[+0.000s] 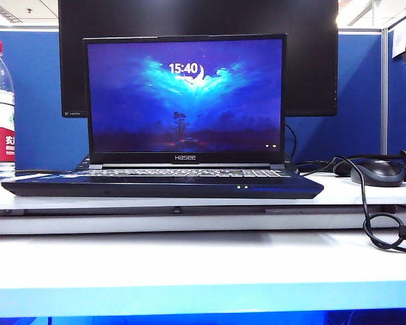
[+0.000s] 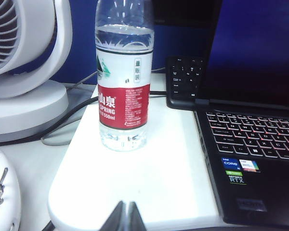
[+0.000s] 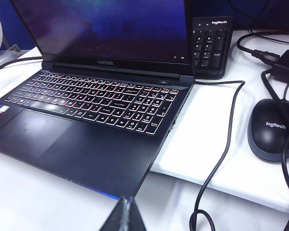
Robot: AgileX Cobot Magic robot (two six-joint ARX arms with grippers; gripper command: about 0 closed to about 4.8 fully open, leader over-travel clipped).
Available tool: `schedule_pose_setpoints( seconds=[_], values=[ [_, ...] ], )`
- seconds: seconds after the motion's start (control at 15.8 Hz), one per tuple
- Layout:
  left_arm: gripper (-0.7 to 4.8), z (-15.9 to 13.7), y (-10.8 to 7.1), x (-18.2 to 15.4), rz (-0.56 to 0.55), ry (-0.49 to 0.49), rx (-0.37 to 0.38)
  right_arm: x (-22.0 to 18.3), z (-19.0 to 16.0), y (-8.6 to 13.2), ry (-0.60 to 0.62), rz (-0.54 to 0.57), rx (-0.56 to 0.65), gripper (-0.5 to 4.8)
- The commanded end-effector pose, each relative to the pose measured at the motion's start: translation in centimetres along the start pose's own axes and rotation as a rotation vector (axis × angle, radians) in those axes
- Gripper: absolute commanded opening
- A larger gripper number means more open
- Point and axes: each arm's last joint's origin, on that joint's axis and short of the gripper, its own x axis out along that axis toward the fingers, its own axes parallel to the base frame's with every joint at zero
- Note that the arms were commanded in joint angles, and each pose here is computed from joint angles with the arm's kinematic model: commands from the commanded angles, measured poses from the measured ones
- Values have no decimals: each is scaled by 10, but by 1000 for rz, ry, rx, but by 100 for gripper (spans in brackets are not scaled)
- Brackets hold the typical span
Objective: Open the lid of the black laptop.
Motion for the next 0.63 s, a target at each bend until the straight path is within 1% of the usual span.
schedule_pose_setpoints(
  seconds=[0.06, 0.63],
  values=[
    [22, 1, 0, 0, 0, -14, 9, 0, 2, 0, -18, 6, 2, -1],
    [22, 1, -1, 0, -16, -14, 3, 0, 2, 1, -18, 6, 2, -1]
  ],
)
